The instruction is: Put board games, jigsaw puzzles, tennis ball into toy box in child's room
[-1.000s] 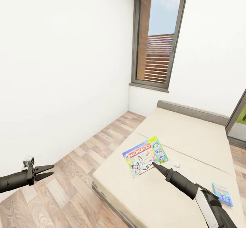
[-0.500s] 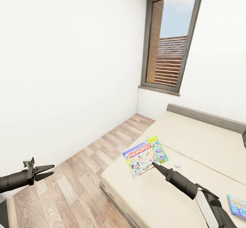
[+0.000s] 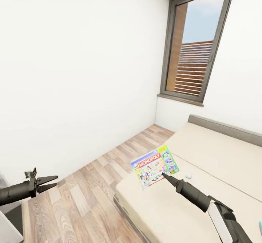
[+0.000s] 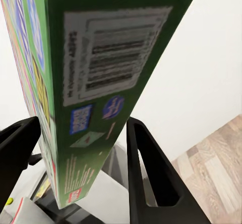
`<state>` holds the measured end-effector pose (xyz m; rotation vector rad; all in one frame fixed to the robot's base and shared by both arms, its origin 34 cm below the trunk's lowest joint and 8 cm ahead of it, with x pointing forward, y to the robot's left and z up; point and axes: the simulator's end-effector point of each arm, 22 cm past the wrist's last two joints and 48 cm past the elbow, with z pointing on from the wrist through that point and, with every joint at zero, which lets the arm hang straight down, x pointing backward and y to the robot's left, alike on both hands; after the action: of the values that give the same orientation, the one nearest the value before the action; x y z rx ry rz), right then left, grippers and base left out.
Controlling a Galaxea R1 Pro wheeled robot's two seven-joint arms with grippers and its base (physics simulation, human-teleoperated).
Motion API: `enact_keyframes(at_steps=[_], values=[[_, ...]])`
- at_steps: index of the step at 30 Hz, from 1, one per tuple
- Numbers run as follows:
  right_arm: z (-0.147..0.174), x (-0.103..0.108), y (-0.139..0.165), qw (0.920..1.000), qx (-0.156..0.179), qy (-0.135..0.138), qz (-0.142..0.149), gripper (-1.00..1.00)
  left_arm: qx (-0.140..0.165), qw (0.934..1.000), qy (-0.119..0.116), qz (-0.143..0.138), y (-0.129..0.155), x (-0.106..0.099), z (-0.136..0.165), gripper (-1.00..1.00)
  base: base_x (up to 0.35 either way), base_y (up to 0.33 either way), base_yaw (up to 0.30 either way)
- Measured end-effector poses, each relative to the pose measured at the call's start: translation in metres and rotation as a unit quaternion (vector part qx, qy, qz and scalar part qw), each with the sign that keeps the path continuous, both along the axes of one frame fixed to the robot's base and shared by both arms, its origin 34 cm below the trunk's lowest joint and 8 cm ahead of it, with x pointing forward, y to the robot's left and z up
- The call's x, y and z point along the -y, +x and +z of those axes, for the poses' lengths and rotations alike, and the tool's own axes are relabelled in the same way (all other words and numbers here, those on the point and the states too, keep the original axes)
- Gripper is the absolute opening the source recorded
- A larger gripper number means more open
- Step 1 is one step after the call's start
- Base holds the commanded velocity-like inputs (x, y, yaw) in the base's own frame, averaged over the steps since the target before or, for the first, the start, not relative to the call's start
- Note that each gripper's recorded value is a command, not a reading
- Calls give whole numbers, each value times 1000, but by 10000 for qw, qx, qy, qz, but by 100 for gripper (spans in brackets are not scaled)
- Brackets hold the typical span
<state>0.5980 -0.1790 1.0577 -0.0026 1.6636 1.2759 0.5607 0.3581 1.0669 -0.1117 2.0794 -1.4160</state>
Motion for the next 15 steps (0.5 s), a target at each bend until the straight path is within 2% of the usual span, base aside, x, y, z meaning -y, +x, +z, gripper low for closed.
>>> enact_keyframes(at_steps=[15], values=[[9, 1, 0, 10000, 81, -13, -21, -100, 98, 10000, 3, 0, -2, 0, 9, 100, 0, 0, 191]])
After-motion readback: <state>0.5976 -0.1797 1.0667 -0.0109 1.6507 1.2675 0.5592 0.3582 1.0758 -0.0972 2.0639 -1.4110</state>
